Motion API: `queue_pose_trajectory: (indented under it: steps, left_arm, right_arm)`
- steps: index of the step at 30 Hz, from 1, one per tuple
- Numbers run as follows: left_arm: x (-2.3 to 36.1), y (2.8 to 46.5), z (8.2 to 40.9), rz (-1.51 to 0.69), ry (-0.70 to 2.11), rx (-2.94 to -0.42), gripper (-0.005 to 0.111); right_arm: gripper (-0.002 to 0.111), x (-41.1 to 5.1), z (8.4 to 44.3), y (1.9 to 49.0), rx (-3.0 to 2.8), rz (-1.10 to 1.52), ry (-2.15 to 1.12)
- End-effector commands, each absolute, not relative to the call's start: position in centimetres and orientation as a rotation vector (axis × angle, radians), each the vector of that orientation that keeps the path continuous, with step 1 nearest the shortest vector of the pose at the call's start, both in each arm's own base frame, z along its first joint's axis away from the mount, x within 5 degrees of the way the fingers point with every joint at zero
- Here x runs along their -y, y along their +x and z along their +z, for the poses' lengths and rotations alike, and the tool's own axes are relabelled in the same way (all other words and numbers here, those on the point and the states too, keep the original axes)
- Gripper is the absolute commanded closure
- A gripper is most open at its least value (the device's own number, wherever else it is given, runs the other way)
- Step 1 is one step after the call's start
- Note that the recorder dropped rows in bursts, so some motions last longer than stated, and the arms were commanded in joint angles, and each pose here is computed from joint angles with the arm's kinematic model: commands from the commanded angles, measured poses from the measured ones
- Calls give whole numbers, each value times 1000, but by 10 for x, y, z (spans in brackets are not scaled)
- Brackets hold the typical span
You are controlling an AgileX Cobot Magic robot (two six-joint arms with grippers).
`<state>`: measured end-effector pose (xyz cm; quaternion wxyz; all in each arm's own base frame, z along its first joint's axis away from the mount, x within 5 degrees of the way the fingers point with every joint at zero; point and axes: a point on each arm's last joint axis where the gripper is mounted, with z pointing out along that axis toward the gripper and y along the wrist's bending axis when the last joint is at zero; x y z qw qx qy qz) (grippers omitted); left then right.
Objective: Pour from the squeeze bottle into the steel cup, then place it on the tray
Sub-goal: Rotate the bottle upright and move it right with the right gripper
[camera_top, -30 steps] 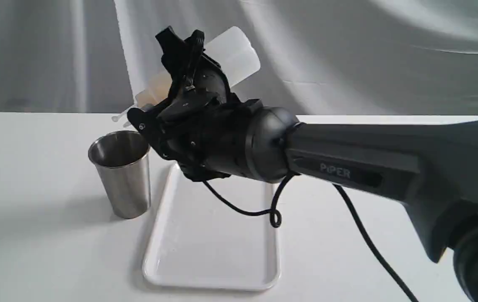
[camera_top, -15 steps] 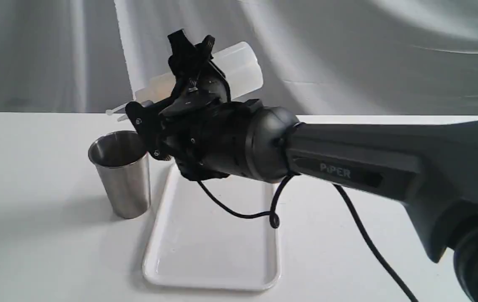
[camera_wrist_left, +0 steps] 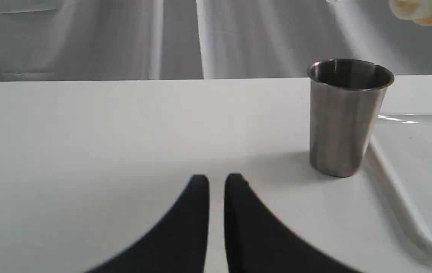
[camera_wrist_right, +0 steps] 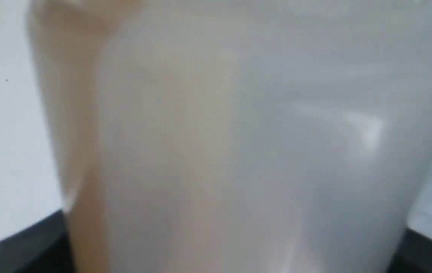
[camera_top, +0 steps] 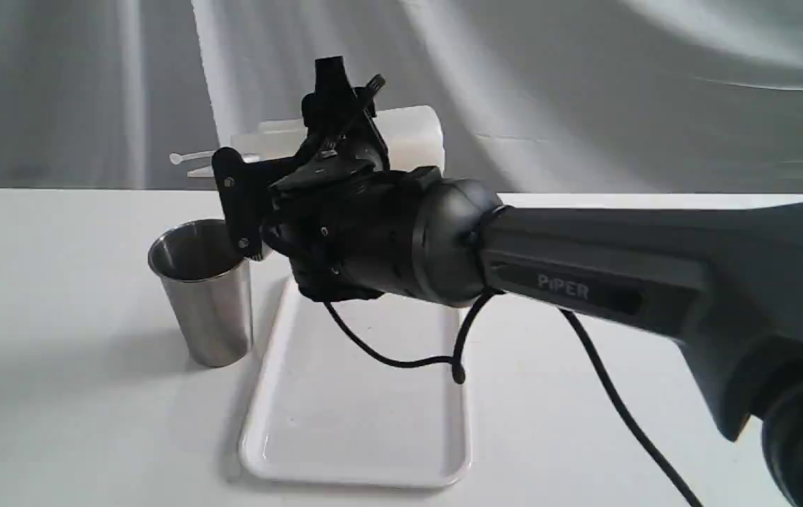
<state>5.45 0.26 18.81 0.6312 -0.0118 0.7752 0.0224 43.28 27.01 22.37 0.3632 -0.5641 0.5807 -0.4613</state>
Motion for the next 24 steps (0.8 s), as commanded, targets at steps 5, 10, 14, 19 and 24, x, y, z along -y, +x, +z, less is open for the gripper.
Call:
queue_pose_trajectory:
  steps: [5, 10, 14, 19, 24]
  left_arm:
    - [-2, 55, 187, 40, -26, -1768, 98]
    - [-2, 55, 187, 41, -24, -1768, 98]
    - [-2, 55, 187, 41, -24, -1768, 98]
    - [-2, 55, 187, 41, -24, -1768, 98]
    - [-2, 55, 187, 40, -26, -1768, 98]
  right_arm:
    - [108, -266, 233, 434, -1598, -1082, -1270]
    - [108, -266, 233, 433, -1688, -964, -1108]
    - [108, -260, 238, 434, -1779, -845, -938]
    - [108, -250, 258, 432, -1842, -696, -695]
    - [108, -236, 286, 429, -1866, -615, -559]
